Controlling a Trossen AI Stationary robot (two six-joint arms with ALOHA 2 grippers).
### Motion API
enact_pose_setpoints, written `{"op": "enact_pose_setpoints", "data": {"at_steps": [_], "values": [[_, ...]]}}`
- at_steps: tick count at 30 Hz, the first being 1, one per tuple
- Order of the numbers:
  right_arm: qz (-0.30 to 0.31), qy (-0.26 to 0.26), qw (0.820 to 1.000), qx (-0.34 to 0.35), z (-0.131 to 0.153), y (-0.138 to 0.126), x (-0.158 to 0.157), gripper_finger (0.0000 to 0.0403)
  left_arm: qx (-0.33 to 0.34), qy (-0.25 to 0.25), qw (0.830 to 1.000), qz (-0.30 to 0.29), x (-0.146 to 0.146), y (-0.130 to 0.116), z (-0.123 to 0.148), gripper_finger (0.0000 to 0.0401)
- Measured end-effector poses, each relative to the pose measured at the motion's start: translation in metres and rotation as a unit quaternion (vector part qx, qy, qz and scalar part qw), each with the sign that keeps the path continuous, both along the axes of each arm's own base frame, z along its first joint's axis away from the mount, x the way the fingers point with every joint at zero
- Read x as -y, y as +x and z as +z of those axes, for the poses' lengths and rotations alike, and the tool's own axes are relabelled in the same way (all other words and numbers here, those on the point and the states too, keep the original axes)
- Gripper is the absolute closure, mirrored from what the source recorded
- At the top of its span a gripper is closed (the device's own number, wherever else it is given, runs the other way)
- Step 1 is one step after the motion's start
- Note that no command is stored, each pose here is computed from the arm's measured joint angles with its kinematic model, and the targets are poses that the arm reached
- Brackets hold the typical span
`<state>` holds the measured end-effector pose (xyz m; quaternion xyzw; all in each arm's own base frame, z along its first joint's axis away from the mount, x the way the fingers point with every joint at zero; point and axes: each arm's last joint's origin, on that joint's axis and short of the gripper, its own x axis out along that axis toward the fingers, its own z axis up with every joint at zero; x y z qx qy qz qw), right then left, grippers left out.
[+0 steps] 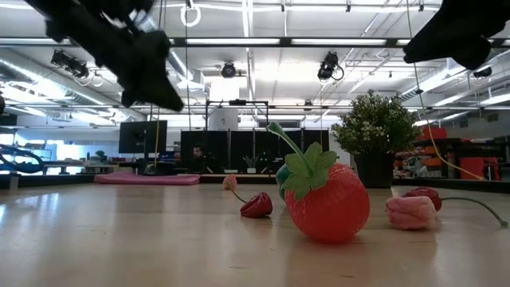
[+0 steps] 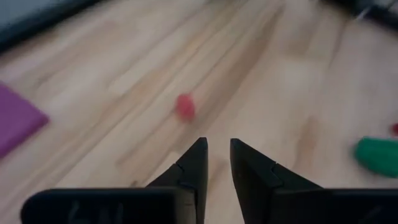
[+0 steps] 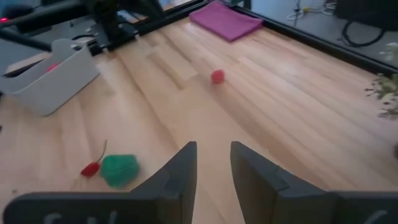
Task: Pick and placing Produce into tupperware
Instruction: Put the pink peach into the gray bin
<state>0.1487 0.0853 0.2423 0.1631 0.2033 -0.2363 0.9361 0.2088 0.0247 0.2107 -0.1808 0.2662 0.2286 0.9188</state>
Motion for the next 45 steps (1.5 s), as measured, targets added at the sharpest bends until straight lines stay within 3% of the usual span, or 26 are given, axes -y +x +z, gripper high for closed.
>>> {"op": "enact_pose_setpoints", "data": {"at_steps": [7,16,23,30,38,45], "values": [[-0.019,-0.021,1.000,-0.008,0.001,0.007,0.011,0.0298,-0.044,0.013,0.998,-0.042,-0.015,0.048,-0.024,0.0277],[0.004,-0.007,1.000,-0.028,0.000,0.009,0.012,0.0298,-0.109,0.011,0.994,-0.023,-0.041,0.094,-0.053,0.0195],[0.018,0.004,0.999,-0.036,-0.001,0.009,0.011,0.0298,-0.139,0.001,0.990,-0.008,-0.056,0.115,-0.074,0.0178],[0.022,0.007,0.999,-0.038,-0.001,0.009,0.011,0.0298,-0.163,-0.013,0.987,0.011,-0.061,0.121,-0.095,0.0212],[0.025,0.004,0.999,-0.040,-0.001,0.009,0.011,0.0298,-0.167,-0.016,0.986,0.007,-0.053,0.119,-0.088,0.0367],[0.030,0.012,0.998,-0.046,-0.002,0.008,0.010,0.0298,-0.212,-0.030,0.976,-0.032,-0.009,0.099,-0.051,0.0368]]}}
